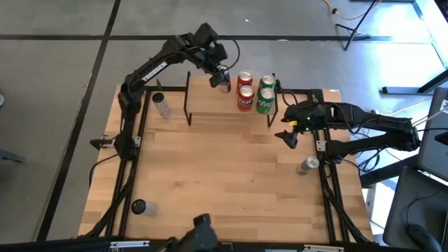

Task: Place canned beverage on shelf
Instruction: Put the left blue soda can on the shelf, then put the blue soda can on the shelf aligned with the other blue soda can

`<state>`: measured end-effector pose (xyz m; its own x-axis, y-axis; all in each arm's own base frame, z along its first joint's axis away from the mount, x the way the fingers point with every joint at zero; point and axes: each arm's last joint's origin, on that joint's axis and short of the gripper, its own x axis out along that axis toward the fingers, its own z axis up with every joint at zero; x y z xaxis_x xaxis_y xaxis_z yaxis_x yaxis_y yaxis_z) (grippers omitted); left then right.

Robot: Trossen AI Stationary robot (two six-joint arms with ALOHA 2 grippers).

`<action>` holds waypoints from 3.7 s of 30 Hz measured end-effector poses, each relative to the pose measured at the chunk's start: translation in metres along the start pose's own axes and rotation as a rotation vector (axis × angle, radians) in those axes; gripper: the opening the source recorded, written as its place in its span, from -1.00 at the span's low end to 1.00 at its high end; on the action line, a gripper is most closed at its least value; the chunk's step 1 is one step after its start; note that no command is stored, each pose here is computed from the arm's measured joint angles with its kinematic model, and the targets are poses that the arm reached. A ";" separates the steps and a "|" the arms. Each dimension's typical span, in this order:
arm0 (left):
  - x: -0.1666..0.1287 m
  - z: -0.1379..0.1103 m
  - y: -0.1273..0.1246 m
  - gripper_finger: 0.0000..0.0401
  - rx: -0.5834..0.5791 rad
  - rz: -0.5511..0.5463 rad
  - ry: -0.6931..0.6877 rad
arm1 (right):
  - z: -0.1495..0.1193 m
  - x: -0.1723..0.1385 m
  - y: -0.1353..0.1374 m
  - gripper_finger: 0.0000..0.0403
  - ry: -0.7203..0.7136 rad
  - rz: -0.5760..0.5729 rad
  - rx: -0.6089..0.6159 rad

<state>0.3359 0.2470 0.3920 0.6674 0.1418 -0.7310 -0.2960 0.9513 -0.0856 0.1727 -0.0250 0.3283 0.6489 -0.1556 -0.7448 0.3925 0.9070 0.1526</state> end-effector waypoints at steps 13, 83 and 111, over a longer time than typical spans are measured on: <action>0.040 -0.008 0.004 0.03 0.145 -0.054 0.093 | 0.000 0.000 0.000 0.73 -0.002 0.000 0.029; -0.038 0.004 -0.153 0.58 0.202 -0.088 0.021 | -0.093 0.008 0.039 -0.01 0.603 -0.037 0.356; 0.032 -0.128 -0.380 0.58 -0.021 -0.026 0.183 | -0.066 0.072 0.092 -0.01 0.696 0.110 -0.148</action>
<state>0.3826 -0.1453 0.3147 0.5403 0.0635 -0.8391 -0.2962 0.9477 -0.1190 0.2126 0.0733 0.2459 0.0944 0.1803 -0.9791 0.2241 0.9544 0.1974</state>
